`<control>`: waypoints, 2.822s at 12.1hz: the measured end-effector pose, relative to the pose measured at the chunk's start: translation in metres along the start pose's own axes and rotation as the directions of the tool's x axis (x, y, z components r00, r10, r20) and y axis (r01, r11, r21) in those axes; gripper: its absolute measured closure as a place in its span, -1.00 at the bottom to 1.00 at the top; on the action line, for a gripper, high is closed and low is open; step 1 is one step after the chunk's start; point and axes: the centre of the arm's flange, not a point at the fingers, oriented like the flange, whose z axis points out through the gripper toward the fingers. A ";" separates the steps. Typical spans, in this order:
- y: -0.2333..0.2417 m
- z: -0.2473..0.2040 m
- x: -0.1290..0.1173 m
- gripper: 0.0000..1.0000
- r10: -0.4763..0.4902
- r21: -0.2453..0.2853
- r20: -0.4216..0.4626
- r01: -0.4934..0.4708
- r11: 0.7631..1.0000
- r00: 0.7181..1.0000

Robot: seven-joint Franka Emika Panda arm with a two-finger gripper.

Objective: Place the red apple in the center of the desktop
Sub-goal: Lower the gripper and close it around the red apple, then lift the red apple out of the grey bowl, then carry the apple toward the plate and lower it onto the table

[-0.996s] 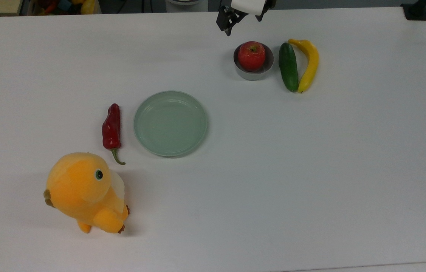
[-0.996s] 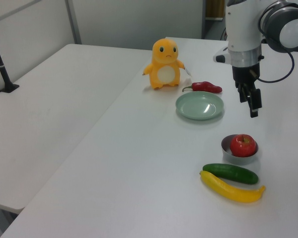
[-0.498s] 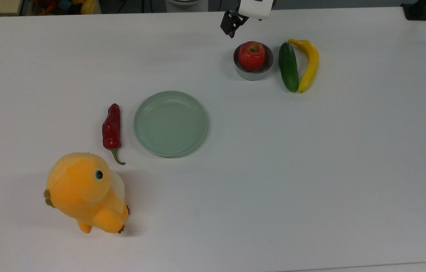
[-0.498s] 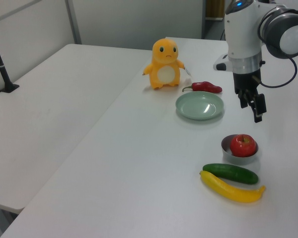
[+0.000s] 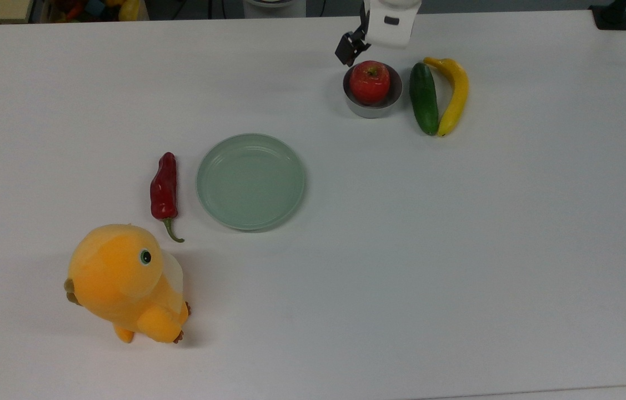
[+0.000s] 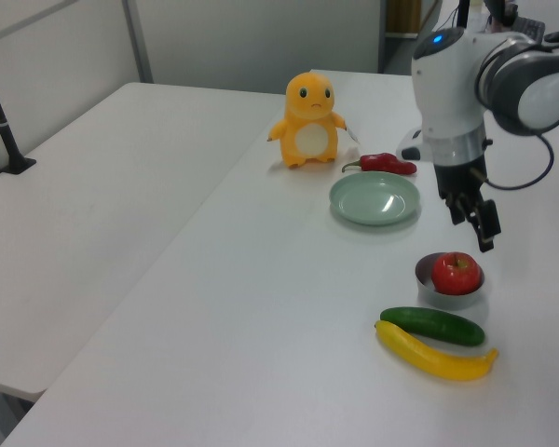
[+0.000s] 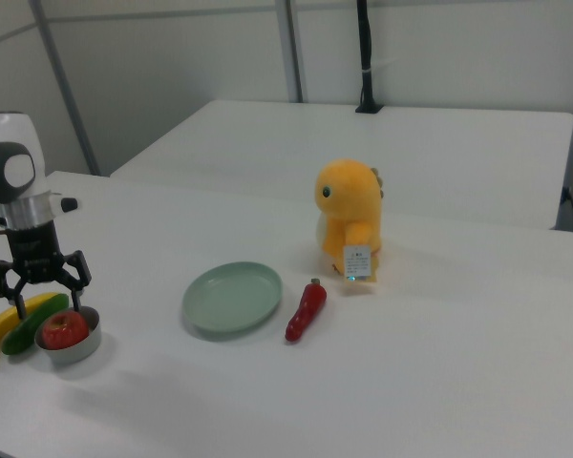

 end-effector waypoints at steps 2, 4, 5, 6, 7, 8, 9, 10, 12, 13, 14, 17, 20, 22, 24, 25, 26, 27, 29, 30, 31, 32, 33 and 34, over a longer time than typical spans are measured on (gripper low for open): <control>-0.001 0.028 0.022 -1.00 -0.026 -0.011 0.014 0.026 1.000 1.000; 0.000 0.040 0.031 -1.00 -0.033 -0.011 0.024 0.033 0.999 0.999; 0.001 0.040 0.033 -1.00 -0.034 -0.013 0.024 0.034 0.999 0.999; 0.002 0.040 0.033 -1.00 -0.037 -0.023 0.025 0.038 0.999 0.999; 0.004 0.039 0.033 -0.90 -0.044 -0.043 0.029 0.045 0.998 0.999; 0.004 0.039 0.033 -0.63 -0.048 -0.052 0.030 0.049 0.997 0.998; 0.005 0.037 0.034 -0.39 -0.048 -0.054 0.028 0.049 0.997 0.998; 0.005 0.038 0.034 -0.39 -0.048 -0.055 0.029 0.050 0.997 0.998; 0.005 0.038 0.034 -0.35 -0.048 -0.055 0.029 0.050 0.997 0.998; 0.005 0.038 0.034 -0.35 -0.048 -0.055 0.029 0.050 0.997 0.998; 0.005 0.038 0.034 -0.35 -0.048 -0.055 0.029 0.050 0.997 0.998; 0.005 0.037 0.034 -0.35 -0.048 -0.056 0.027 0.049 0.997 0.998; 0.013 0.013 0.027 -0.35 -0.036 -0.072 0.001 0.036 0.997 0.999; 0.023 -0.011 0.004 -0.35 -0.063 -0.063 0.045 0.066 0.996 0.997; 0.041 -0.039 -0.006 -0.35 -0.043 -0.068 0.016 0.044 0.997 0.999; 0.056 -0.052 -0.009 -0.35 -0.017 -0.070 -0.012 0.016 0.997 1.000; 0.071 -0.062 -0.009 -0.35 0.009 -0.066 -0.037 -0.011 0.998 0.999; 0.083 -0.068 -0.005 -0.35 0.032 -0.050 -0.063 -0.035 0.998 0.997; 0.096 -0.062 0.015 -0.35 0.152 -0.026 -0.140 -0.157 0.987 0.978; 0.101 -0.052 0.029 -0.35 0.235 -0.012 -0.177 -0.240 0.971 0.956; 0.106 -0.042 0.044 -0.35 0.320 0.009 -0.221 -0.326 0.945 0.921; 0.109 -0.034 0.055 -0.35 0.390 0.031 -0.249 -0.395 0.918 0.886; 0.110 -0.028 0.062 -0.35 0.428 0.044 -0.254 -0.432 0.901 0.867; 0.108 -0.026 0.065 -0.35 0.446 0.050 -0.250 -0.448 0.892 0.859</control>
